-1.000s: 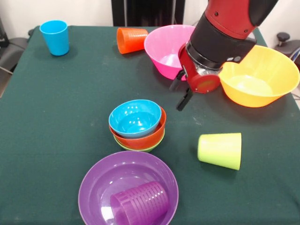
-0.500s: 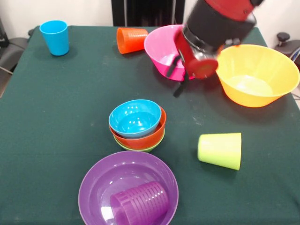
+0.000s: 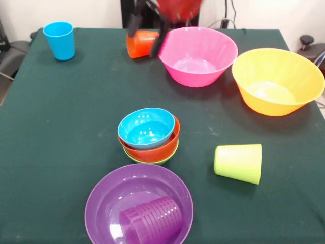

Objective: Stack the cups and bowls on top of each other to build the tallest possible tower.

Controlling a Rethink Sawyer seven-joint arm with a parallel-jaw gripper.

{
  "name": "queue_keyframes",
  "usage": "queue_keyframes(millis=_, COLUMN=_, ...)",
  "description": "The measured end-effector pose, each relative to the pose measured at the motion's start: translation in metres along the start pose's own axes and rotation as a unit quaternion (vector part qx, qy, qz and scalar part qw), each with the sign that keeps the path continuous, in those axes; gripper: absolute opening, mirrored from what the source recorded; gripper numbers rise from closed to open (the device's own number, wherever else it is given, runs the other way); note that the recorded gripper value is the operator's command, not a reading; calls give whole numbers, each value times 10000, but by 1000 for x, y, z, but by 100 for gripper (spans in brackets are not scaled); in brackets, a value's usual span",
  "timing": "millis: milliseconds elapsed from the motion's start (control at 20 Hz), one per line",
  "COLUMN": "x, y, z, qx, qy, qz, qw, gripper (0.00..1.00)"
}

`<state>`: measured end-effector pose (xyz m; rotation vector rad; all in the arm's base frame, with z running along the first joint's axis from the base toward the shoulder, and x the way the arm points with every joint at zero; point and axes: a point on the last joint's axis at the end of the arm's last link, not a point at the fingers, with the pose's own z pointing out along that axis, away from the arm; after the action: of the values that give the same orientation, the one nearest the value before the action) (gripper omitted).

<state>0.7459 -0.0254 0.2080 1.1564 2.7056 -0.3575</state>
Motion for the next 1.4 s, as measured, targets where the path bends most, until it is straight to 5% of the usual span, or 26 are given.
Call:
queue_keyframes(millis=300, x=-36, y=-37, z=-34, qx=-754, qy=1, qz=-883, qw=9932, gripper=100)
queue_keyframes(millis=600, x=-45, y=-83, z=-18, qx=-1314, qy=-300, qz=-1327, qw=9819, gripper=100)
queue_keyframes(millis=900, x=-15, y=-94, z=17, qx=-1474, qy=-434, qz=-1505, qw=9766, gripper=100)
queue_keyframes(millis=1400, x=64, y=-51, z=34, qx=-1762, qy=-146, qz=-2356, qw=9556, gripper=100)
